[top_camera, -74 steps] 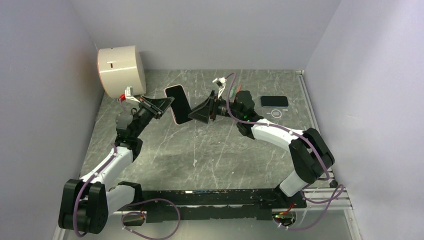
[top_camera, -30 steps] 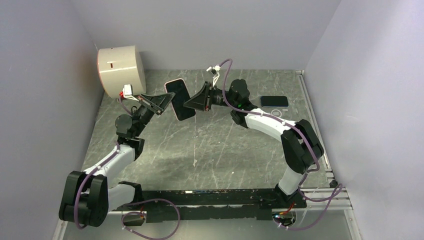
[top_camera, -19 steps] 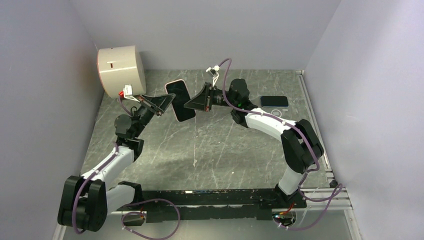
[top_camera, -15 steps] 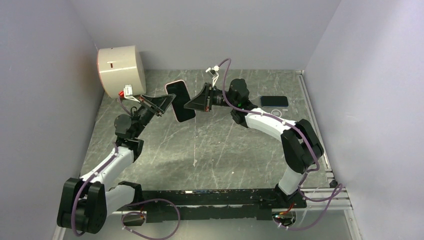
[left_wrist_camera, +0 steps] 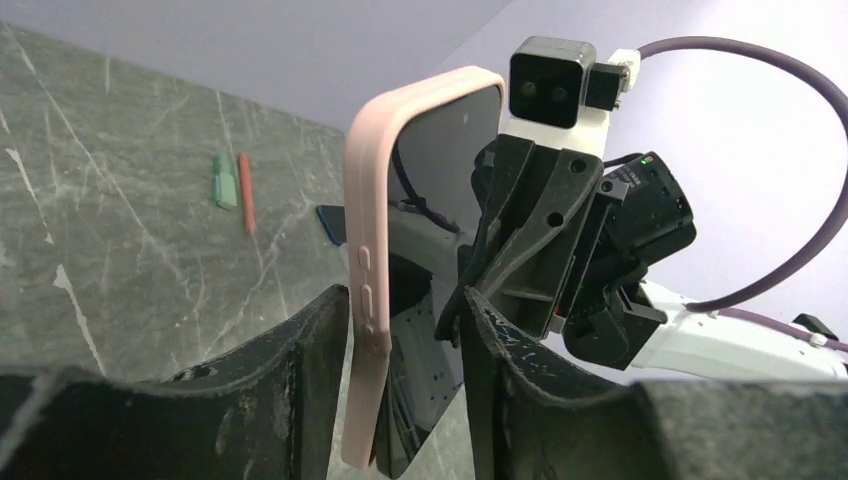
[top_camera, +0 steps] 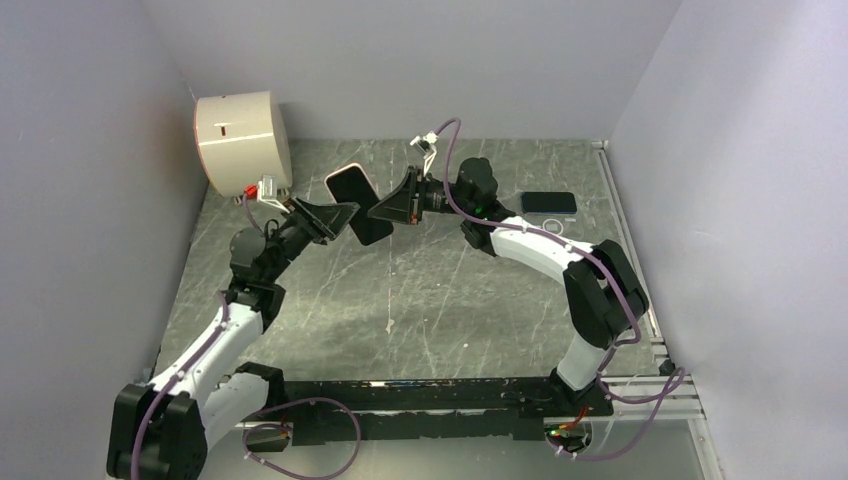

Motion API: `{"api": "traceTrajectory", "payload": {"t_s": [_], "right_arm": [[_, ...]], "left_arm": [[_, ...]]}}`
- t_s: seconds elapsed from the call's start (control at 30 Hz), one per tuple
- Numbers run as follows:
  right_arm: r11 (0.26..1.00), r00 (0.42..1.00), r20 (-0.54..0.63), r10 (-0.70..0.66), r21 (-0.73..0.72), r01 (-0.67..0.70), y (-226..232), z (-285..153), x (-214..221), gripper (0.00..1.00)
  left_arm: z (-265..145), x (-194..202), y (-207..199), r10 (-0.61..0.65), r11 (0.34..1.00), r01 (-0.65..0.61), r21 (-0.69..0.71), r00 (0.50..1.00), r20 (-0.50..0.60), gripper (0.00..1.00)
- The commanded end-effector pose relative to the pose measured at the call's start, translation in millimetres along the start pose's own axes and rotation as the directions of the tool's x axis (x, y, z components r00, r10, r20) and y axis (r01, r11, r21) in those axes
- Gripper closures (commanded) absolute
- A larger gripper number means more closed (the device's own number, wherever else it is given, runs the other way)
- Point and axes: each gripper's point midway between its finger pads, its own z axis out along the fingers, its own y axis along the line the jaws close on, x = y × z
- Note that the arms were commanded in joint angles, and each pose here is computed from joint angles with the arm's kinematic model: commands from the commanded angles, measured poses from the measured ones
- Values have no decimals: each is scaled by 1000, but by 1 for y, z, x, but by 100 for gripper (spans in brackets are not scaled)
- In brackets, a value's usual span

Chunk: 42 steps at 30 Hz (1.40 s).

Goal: Take the phone out of the phone case
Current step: Remove the phone case from the phone.

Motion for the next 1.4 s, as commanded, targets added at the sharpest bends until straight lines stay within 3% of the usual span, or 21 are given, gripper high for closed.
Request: {"api": "traceTrajectory", "payload": {"t_s": [0.0,0.17,0.3,0.53,0.9,1.37], "right_arm": [[988,984,112,-136,-53,143,37,-7,-43,100],[990,984,121,-129,-46,135,37,-10,-47,100],[992,984,134,-113,-39,119,36,-15,-51,100],[993,982,169,-85,-72,98,47,-23,-59,100],[993,978,195,-81,-74,97,55,-27,-67,100],[992,976,201,-78,-82,96,57,-27,-68,100]], "left_arm": [[-5,-8,-13,119,993,-119,11,993,1,49],[-11,-10,-12,162,987,-162,-6,987,14,38],[-17,-9,-14,197,980,-197,6,980,27,35],[-23,1,-2,239,971,-238,-10,971,7,43],[-16,23,2,223,973,-218,74,971,-80,49],[-13,37,-7,237,964,-217,155,963,-126,49]]}}
